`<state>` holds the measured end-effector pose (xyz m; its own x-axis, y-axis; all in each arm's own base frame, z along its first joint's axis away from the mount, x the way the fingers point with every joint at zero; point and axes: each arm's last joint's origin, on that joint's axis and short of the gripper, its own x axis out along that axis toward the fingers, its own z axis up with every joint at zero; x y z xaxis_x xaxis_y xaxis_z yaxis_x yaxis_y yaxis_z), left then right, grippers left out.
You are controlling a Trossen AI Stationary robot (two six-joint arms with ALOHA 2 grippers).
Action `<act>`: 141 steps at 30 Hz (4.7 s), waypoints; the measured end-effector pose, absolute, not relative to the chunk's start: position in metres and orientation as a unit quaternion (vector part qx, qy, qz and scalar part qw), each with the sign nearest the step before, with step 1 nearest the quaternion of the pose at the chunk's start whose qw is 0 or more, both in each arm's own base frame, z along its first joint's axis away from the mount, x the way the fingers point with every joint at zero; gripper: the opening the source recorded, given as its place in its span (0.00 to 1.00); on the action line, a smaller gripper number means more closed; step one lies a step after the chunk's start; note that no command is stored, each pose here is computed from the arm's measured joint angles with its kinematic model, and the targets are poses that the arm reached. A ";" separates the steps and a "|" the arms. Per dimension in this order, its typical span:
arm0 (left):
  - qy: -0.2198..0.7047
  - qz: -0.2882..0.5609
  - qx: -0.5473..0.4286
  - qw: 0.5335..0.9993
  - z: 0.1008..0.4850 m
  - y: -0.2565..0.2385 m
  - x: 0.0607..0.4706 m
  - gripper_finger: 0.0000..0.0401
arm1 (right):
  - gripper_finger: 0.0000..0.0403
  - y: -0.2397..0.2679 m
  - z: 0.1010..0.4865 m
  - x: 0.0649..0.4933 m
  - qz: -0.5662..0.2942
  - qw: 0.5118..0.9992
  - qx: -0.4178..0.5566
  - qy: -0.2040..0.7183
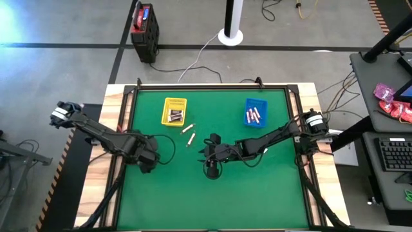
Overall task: Sort candy by brand, put in halloween buckets
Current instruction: Adjust the black bin, then put the white candy stick into the blue bin
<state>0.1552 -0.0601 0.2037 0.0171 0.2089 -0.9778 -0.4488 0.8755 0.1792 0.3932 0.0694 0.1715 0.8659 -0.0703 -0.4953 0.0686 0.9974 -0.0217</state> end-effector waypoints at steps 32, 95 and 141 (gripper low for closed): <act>0.576 0.169 -0.102 0.794 0.183 -0.071 0.186 0.19 | 0.41 0.071 0.171 0.393 -0.037 0.965 0.015 0.258; 0.215 0.208 0.144 0.943 0.270 -0.125 0.148 0.19 | 0.27 -0.050 0.128 0.475 0.049 0.887 -0.039 0.458; 0.217 0.204 0.139 0.944 0.268 -0.127 0.150 0.19 | 0.10 -0.115 0.197 0.253 -0.585 0.664 0.230 0.404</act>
